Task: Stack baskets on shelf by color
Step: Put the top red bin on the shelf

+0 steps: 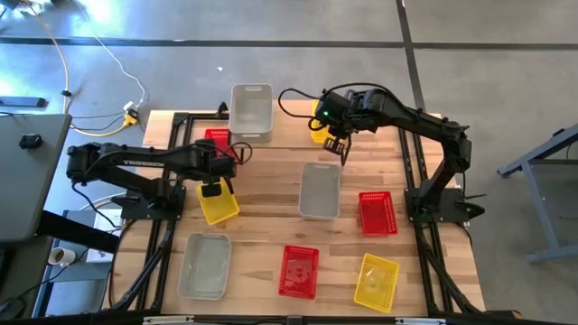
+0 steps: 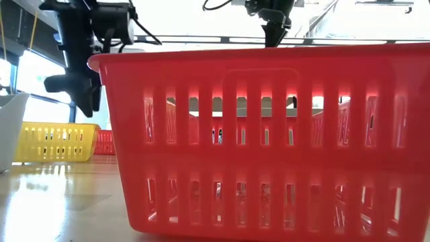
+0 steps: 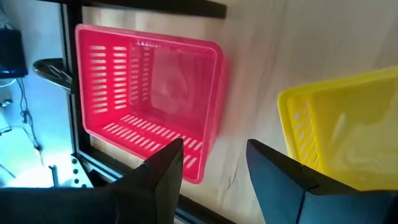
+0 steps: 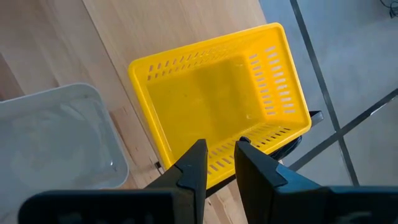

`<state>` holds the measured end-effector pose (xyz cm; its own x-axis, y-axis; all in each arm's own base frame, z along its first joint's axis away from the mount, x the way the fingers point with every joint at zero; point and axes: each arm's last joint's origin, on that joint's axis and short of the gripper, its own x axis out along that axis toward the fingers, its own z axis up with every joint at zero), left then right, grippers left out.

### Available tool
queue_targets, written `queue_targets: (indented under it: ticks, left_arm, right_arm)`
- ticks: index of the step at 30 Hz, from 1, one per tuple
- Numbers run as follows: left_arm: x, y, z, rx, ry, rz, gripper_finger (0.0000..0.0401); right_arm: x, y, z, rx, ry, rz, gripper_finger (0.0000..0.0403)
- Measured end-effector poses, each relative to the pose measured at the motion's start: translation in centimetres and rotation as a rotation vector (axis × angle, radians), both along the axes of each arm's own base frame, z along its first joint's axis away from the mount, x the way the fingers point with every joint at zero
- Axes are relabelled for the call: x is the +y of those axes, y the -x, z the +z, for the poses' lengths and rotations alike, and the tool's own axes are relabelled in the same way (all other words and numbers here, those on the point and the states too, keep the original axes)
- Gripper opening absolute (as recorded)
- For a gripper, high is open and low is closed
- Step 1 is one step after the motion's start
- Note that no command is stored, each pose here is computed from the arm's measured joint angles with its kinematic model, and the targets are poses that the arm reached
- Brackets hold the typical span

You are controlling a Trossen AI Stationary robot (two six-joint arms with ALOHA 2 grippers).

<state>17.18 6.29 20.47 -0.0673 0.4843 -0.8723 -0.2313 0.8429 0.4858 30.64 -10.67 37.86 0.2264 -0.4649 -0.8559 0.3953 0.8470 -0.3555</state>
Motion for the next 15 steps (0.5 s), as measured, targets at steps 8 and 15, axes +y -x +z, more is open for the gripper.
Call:
queue_targets:
  ticks: [8, 15]
  left_arm:
    - [0.3, -1.0, -1.7, 0.093, 0.014, 0.003, 0.0166]
    - [0.7, -1.9, -3.1, 0.141, 0.001, 0.007, 0.0166]
  right_arm:
    - [0.0, 0.0, 0.0, -0.002, 0.0, -0.001, 0.0069]
    - [0.0, 0.0, 0.0, -0.003, -0.001, -0.003, 0.0069]
